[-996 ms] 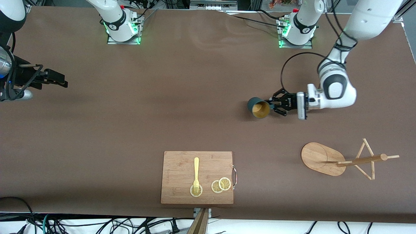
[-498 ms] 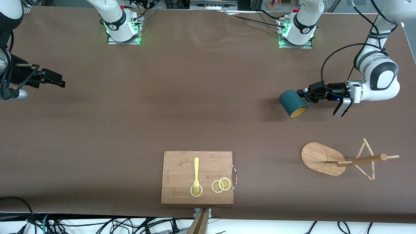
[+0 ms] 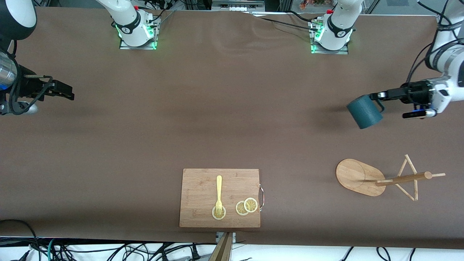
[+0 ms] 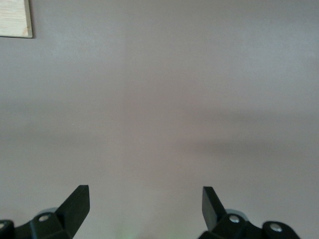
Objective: Pass cup and hang on rack
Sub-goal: 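Lift the mug by its handle with the left gripper toward the rack, then lower the mug handle onto a rack peg with the left gripper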
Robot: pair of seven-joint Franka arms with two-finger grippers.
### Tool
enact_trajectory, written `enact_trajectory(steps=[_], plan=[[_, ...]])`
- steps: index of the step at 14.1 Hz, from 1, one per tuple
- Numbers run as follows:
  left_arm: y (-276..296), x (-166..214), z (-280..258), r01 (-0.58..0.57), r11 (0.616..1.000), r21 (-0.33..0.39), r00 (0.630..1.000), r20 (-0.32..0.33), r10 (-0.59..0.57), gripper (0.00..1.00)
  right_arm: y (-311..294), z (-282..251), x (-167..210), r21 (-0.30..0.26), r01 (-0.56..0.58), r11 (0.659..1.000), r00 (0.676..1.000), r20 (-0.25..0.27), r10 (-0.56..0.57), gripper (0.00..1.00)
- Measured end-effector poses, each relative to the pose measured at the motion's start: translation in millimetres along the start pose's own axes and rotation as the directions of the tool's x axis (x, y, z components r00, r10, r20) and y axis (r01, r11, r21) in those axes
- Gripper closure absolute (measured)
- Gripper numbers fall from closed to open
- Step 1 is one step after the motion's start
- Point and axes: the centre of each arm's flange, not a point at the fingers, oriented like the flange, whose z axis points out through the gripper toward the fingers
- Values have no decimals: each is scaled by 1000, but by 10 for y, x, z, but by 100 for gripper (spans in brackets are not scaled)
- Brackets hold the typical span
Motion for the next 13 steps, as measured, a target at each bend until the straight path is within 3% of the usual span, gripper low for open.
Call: enact_trajectory(steps=[5, 9, 13], plan=[[-85, 114, -387, 68, 996, -55, 997, -35, -70, 79, -516, 242, 166, -24, 79, 997, 996, 30, -78, 0], [-209, 432, -516, 59, 992, -107, 997, -48, -65, 79, -398, 236, 253, 72, 58, 996, 998, -15, -57, 0], [-347, 678, -568, 58, 983, -172, 996, -64, -70, 79, -288, 205, 282, 96, 59, 994, 998, -44, -55, 0]])
